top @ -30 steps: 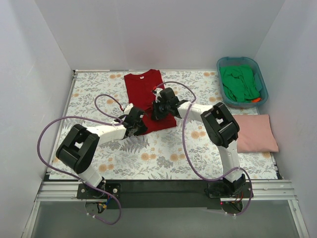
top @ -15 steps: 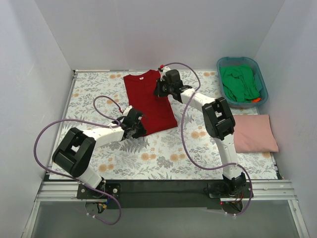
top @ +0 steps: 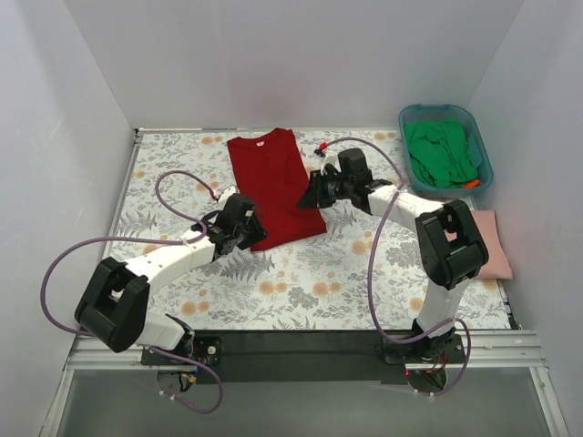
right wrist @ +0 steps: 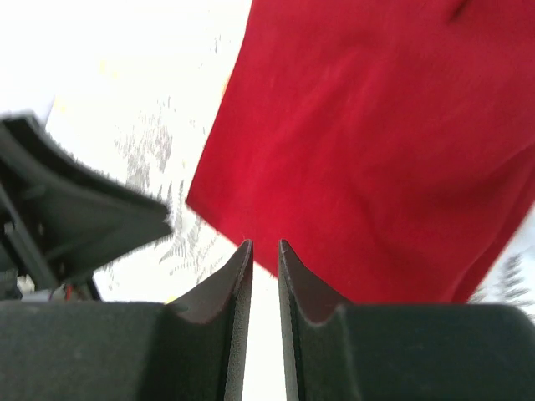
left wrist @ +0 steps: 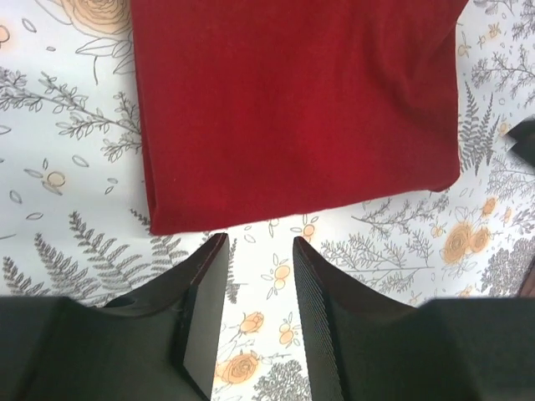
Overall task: Fold and stack the t-shirts
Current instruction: Fold the tshirt
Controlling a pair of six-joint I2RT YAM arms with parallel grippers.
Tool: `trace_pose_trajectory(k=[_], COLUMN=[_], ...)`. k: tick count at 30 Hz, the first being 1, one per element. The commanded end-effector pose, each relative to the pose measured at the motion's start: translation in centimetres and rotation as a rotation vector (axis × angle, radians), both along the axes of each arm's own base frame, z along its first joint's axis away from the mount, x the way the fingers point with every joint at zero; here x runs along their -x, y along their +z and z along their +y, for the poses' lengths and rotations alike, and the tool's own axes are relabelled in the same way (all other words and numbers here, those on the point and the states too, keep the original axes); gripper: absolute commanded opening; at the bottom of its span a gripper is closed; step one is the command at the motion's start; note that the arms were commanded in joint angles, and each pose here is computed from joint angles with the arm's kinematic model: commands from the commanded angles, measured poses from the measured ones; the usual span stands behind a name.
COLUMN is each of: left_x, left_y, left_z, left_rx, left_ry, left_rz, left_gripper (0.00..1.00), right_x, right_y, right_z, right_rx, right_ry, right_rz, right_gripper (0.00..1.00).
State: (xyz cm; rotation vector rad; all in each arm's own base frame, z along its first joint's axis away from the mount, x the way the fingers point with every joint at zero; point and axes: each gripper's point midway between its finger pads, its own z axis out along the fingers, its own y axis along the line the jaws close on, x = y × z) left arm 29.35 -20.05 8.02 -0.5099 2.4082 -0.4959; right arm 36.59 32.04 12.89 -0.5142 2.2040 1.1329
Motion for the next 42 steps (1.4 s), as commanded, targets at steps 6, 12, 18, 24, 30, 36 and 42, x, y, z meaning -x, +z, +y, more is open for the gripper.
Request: trace_pose_trajectory(k=[6,12,18,24,30,36,42], left_x=[-1.3,0.4,4.1,5.2,-0.3,-6.8,-11.5], left_y=[-4.7,-7.6,-8.9,-6.4,-0.4,1.5,-1.9], left_z=[2.4,2.8,4.2,5.2,4.0,1.2,1.3], left_rx=[0.035,0.064,0.063,0.091,0.136,0.202,0.193], left_ry=[0.102,0.106,0.144,0.155,0.106,0.053,0.075], left_rz=[0.139,0.24,0.364,0.309,0.086,-0.014,0.013], left_gripper=[0.31,0.25,0.2,0.21,0.35,0.34,0.28], right_x=[2.3,3.9,6.4,7.8,3.2,-3.4,-8.6], right_y=[-6.7,-12.5,-13.5,-9.9,-4.3,-2.9,-5.9], right_z=[-2.2,-5.9,-8.1,-8.2,-6.1,-4.1,-3.0], right_rx=[-0.07,-0.063,-0.079,-0.11,-0.184,-0.206,-0.203], right_ry=[0.01,-0.073,-0.128,-0.121,-0.077,-0.097,-0.124], right_rz=[0.224,0.366,0.441,0.372,0.222,0.136,0.143], right_gripper=[0.24,0.23,0.23,0.24,0.24,0.25,0.25])
